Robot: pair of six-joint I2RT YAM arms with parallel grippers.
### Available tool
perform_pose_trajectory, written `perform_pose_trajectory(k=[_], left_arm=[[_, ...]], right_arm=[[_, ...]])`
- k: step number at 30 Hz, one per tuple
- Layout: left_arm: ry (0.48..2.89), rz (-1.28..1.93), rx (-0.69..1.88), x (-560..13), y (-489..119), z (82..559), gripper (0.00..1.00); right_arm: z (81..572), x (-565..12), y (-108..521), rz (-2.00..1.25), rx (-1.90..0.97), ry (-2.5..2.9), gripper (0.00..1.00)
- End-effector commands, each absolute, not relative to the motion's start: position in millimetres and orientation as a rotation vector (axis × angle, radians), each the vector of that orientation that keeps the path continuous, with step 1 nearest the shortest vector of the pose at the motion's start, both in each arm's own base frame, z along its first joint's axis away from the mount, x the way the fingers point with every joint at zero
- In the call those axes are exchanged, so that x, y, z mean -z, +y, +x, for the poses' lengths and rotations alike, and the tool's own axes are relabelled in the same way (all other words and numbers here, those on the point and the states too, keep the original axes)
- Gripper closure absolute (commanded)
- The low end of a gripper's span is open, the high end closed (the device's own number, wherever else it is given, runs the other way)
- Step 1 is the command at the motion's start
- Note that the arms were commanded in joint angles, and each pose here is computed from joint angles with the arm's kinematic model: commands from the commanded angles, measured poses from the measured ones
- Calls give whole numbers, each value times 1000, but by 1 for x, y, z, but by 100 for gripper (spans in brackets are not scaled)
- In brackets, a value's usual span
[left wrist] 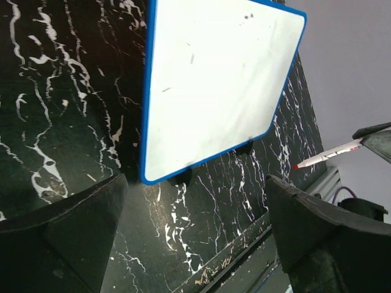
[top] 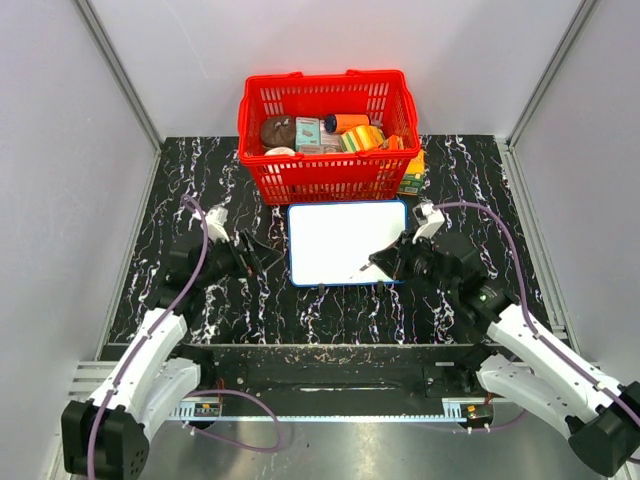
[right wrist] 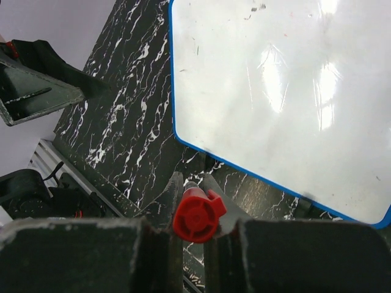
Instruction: Write a sentence on the whiteboard
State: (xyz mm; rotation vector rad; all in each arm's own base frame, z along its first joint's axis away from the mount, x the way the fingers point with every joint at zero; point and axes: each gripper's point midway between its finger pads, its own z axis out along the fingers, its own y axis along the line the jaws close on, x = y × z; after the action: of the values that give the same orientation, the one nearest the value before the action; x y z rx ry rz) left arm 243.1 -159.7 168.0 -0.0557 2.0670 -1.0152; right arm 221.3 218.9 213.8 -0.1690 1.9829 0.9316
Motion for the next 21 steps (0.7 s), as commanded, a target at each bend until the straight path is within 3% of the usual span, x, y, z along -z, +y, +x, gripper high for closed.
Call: perform_pose_trajectory(k=[1, 11, 21], left_arm=[[1965, -75, 1055, -182, -153, 253, 1], [1946, -97, 1031, -187, -142, 275, 1], [1861, -60, 906, -215, -129, 297, 1]], right_arm=[[242, -247, 227, -190, -915, 1865, 100], [264, -258, 244, -237, -908, 1833, 100], [256, -265, 227, -167, -869, 1850, 100]])
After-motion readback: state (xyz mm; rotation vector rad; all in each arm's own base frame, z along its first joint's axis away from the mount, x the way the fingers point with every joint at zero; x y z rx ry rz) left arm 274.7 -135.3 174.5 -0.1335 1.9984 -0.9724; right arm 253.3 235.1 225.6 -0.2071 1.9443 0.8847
